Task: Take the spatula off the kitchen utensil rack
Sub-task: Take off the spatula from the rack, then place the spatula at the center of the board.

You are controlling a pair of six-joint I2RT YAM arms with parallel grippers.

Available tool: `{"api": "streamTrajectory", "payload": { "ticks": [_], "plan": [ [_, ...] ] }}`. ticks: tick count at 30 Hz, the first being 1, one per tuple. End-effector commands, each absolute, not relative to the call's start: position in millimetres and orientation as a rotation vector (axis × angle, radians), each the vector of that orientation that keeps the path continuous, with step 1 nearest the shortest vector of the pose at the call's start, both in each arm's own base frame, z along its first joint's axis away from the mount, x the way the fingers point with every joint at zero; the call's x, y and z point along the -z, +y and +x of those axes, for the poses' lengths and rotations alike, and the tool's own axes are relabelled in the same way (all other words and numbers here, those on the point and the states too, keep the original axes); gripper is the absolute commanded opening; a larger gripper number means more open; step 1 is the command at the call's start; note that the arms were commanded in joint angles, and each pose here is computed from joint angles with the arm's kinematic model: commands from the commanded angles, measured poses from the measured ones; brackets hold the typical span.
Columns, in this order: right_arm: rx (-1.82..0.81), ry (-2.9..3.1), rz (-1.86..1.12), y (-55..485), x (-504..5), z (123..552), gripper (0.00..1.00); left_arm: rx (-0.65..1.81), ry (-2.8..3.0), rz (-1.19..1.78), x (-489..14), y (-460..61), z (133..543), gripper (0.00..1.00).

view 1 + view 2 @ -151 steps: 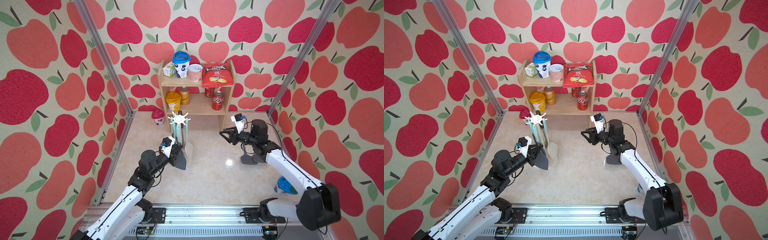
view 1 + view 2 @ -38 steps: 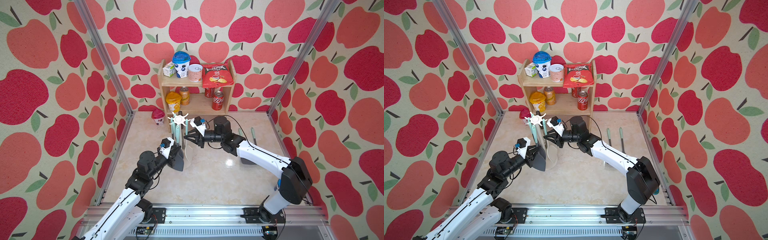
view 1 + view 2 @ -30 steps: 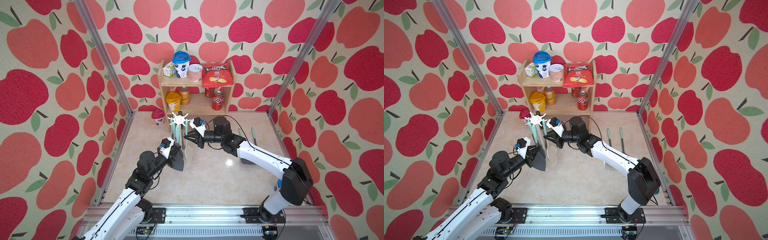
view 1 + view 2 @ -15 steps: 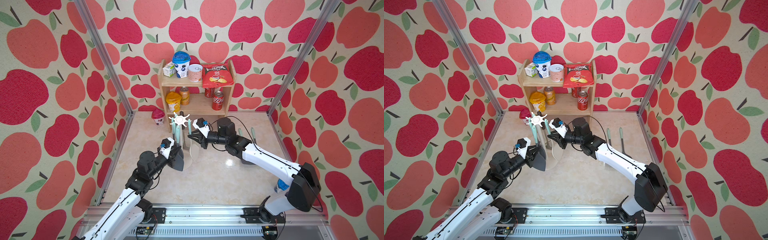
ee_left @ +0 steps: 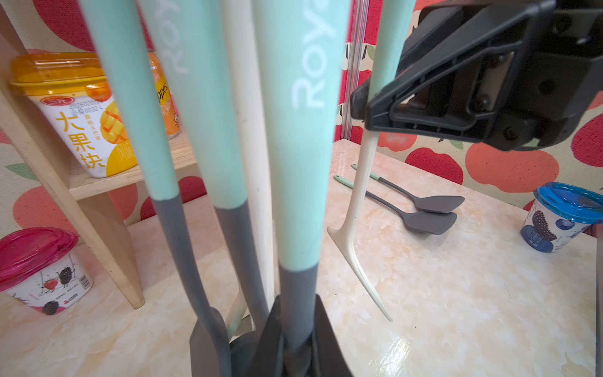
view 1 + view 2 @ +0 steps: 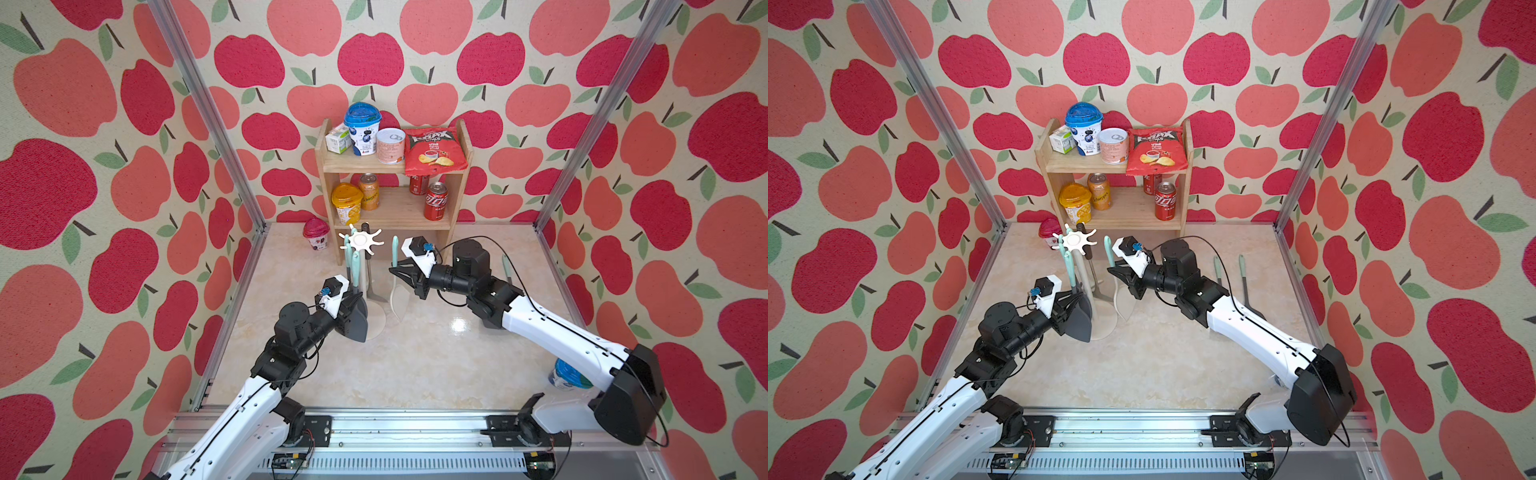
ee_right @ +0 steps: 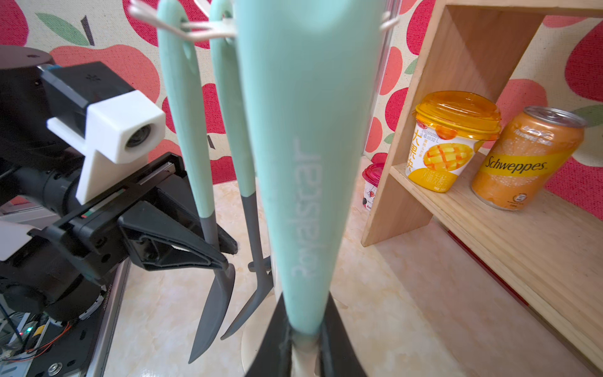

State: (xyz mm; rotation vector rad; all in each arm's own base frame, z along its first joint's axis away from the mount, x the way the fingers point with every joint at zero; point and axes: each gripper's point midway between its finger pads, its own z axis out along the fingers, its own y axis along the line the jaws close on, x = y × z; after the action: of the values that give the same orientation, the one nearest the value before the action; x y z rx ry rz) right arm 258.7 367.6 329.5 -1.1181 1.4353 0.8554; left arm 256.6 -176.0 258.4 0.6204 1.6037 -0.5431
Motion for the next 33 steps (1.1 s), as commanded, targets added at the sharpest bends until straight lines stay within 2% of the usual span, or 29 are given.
{"api": "streamTrajectory", "payload": {
  "ticks": [1, 17, 25, 33],
  "plan": [
    [-0.883, 1.406, -1.038, 356, -352, 260, 0.0, 0.552, 1.782, 0.666, -205, -175, 248, 0.0],
    [-0.799, 1.569, -0.84, 315, -358, 290, 0.0, 0.551, 1.789, 0.66, -202, -175, 249, 0.0],
    [-0.687, 1.735, -0.72, 285, -337, 327, 0.0, 0.537, 1.776, 0.645, -204, -172, 251, 0.0],
    [-0.524, 1.91, -0.586, 238, -338, 361, 0.0, 0.522, 1.72, 0.623, -210, -168, 247, 0.0]
  ]
}}
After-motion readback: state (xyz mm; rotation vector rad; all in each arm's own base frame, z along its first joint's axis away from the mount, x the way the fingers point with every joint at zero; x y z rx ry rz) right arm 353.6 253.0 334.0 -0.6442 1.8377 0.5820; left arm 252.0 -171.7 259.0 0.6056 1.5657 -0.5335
